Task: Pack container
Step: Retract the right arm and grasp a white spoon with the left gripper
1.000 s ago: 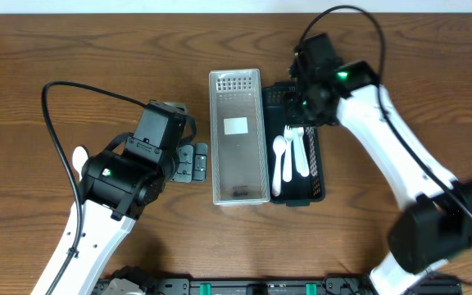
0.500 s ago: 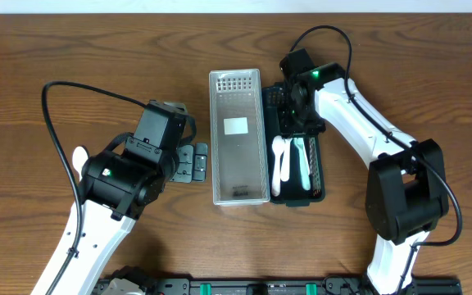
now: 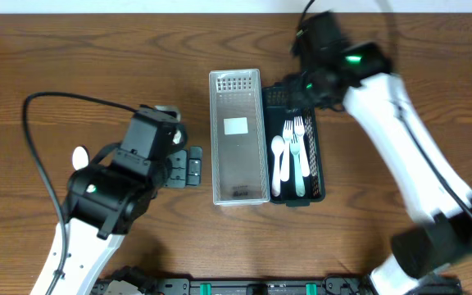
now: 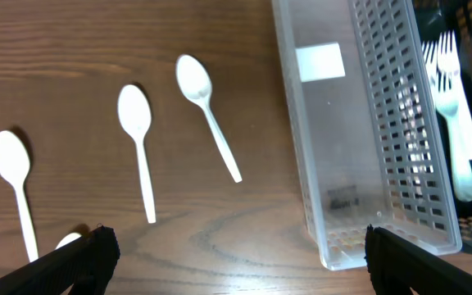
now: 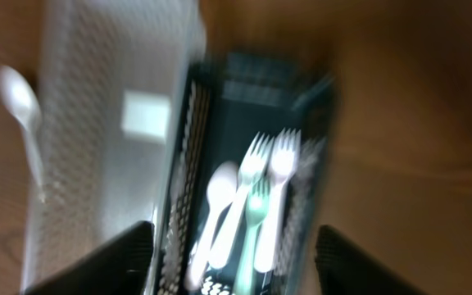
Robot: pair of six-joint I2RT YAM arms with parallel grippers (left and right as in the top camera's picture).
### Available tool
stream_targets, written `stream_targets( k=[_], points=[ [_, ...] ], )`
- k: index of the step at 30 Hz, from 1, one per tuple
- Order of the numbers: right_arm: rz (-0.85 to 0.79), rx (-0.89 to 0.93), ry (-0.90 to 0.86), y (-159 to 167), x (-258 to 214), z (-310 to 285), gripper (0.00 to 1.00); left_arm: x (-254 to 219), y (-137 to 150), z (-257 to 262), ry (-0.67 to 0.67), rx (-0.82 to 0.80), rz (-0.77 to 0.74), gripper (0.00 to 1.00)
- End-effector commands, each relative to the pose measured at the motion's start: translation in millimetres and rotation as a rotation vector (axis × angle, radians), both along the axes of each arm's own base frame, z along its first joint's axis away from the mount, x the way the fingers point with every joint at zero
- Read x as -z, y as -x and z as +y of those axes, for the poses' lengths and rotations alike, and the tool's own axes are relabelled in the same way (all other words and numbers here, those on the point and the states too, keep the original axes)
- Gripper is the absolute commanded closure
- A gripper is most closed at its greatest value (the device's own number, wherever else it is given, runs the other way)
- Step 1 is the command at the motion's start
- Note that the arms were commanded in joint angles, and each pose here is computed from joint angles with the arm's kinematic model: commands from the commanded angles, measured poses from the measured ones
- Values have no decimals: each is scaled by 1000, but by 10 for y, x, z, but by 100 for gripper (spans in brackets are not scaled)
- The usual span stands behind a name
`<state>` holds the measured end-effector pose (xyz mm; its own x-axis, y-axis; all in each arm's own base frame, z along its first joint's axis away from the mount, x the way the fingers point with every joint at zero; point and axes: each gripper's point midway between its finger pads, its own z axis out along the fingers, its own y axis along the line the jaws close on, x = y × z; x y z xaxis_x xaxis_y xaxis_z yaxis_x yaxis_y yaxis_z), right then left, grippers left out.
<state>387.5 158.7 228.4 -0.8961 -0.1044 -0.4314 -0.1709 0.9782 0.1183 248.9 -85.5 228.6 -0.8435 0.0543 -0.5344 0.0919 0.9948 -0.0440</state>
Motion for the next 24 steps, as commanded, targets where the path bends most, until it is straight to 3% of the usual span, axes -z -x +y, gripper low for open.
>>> stream_targets(
  k=[1, 3, 10, 17, 24],
  points=[
    [-236, 113, 77, 139, -843, -534, 10, 26, -47, 164, 0, -91, 9, 2],
    [-263, 173, 98, 311, -1021, -798, 1, 100, -123, 252, -3, -142, 34, 2],
    [-118, 395, 174, 860, -954, -1707, 1, 544, -639, 377, -20, -245, 112, 2],
    [12, 499, 125, 892, -475, -2002, 1, 1097, -1046, 279, -27, -276, 175, 2],
    [122, 492, 130, 893, 231, -2012, 1, 1684, -1130, 247, -42, -325, 296, 2]
  ],
)
